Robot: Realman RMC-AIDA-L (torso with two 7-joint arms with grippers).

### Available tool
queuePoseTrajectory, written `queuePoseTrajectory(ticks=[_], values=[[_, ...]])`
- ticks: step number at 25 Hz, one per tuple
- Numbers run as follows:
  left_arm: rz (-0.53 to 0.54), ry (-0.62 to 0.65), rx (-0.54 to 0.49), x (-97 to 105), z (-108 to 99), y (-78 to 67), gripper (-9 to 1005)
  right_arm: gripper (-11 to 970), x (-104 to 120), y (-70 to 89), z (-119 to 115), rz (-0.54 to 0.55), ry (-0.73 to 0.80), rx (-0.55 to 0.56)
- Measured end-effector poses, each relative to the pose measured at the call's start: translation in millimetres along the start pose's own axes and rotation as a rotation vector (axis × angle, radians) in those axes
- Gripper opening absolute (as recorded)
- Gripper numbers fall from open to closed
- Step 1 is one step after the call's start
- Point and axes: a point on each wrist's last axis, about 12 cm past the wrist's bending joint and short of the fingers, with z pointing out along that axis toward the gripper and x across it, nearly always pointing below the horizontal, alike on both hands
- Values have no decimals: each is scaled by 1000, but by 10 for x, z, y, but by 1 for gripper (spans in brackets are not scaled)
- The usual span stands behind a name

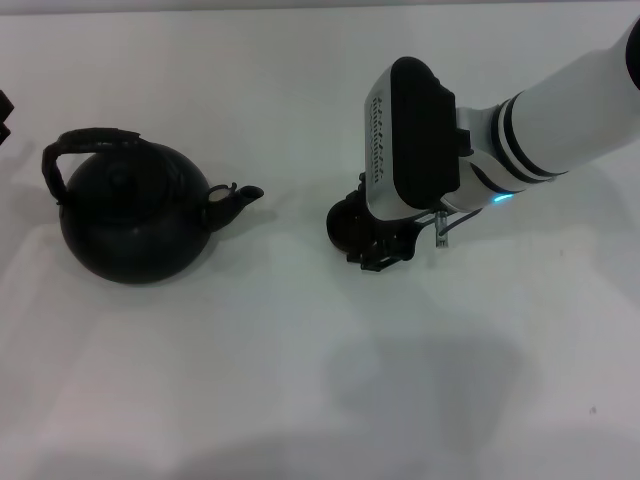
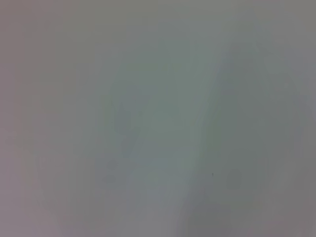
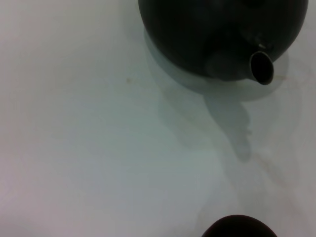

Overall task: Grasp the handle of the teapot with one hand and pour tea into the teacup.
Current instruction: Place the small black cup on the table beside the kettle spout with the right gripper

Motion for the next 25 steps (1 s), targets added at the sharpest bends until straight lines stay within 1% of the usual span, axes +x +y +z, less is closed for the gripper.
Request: queuePoseTrajectory(ticks=[12, 25], values=[[1, -1, 1, -5, 7, 1, 694, 735, 4, 23, 6, -2, 6, -15], [1, -3, 4, -8, 19, -4, 694, 736, 41, 33, 14, 23, 14, -41]])
